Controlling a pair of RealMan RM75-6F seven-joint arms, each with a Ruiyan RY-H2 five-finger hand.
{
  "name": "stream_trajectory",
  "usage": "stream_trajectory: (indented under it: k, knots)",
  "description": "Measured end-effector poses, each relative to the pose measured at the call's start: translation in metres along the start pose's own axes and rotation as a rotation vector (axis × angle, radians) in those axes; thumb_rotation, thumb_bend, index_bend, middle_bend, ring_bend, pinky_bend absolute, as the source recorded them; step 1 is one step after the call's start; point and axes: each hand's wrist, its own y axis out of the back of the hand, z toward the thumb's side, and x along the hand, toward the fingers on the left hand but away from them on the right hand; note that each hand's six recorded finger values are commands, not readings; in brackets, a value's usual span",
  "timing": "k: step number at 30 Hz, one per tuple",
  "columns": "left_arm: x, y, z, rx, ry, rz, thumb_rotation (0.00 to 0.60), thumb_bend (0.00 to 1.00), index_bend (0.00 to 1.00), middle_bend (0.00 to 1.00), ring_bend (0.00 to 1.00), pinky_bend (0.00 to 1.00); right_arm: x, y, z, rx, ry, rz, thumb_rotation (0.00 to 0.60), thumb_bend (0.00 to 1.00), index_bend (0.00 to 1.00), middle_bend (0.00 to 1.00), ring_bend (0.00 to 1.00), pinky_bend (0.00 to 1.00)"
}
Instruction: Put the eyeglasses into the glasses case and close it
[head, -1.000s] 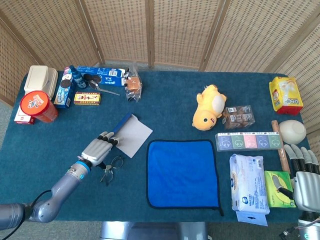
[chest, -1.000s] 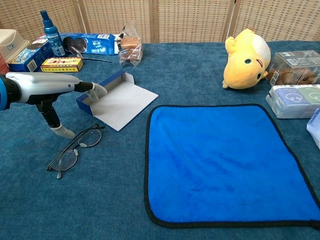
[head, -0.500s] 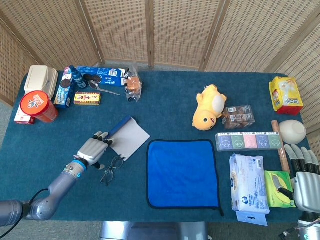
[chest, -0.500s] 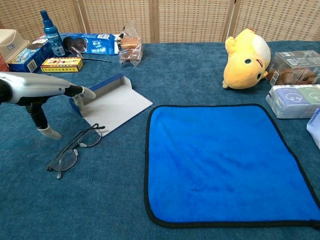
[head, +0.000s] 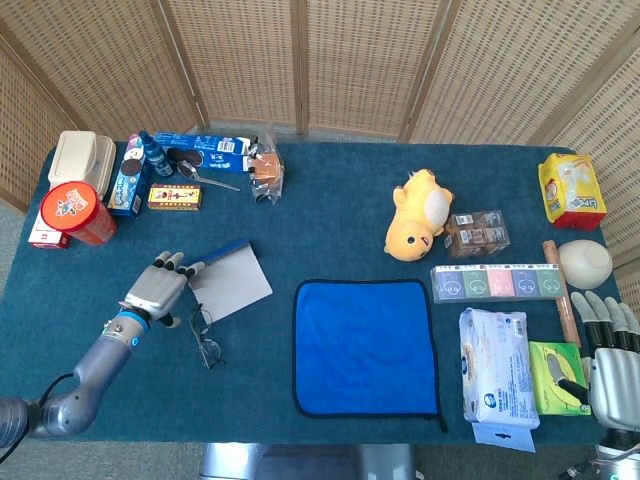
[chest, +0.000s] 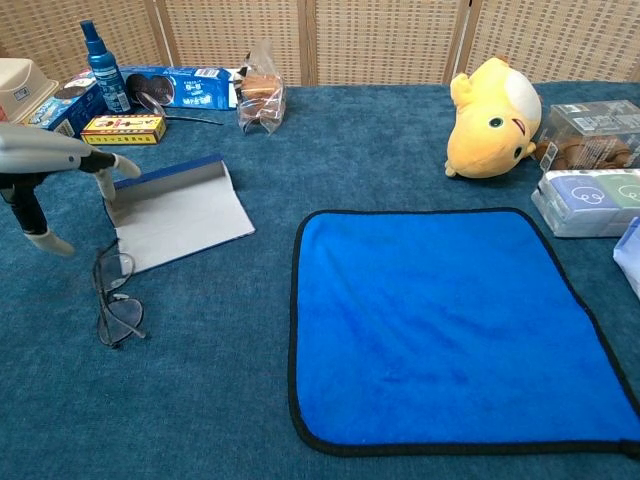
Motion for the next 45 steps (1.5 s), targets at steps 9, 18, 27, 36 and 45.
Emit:
stream_trajectory:
  k: [9, 18, 27, 36, 45]
  knots:
    - [0.005, 0.015, -0.008, -0.056, 0.026, 0.054, 0.598, 0.16, 0.00, 0.20, 0.00, 0.00, 0.004, 0.003, -0.003, -0.001, -0.011, -0.006, 0.600, 0.29, 0.10, 0.09, 0.00, 0.07]
    - [0.016, 0.019, -0.018, -0.073, 0.065, 0.096, 0.598, 0.16, 0.00, 0.18, 0.00, 0.00, 0.004, 0.002, -0.006, -0.003, -0.016, -0.005, 0.598, 0.29, 0.10, 0.09, 0.00, 0.07]
    - [0.045, 0.028, -0.002, -0.099, 0.044, 0.083, 0.600, 0.16, 0.00, 0.20, 0.00, 0.00, 0.005, 0.003, -0.009, -0.002, -0.024, -0.005, 0.600, 0.29, 0.10, 0.09, 0.00, 0.07]
    - [0.067, 0.036, 0.028, -0.121, -0.018, 0.045, 0.599, 0.16, 0.00, 0.24, 0.00, 0.00, 0.006, 0.007, -0.011, 0.001, -0.029, -0.021, 0.598, 0.29, 0.09, 0.09, 0.00, 0.07]
    - [0.074, 0.039, 0.053, -0.125, -0.065, 0.038, 0.599, 0.16, 0.00, 0.25, 0.00, 0.00, 0.008, 0.007, -0.012, -0.004, -0.029, -0.025, 0.600, 0.29, 0.09, 0.09, 0.00, 0.07]
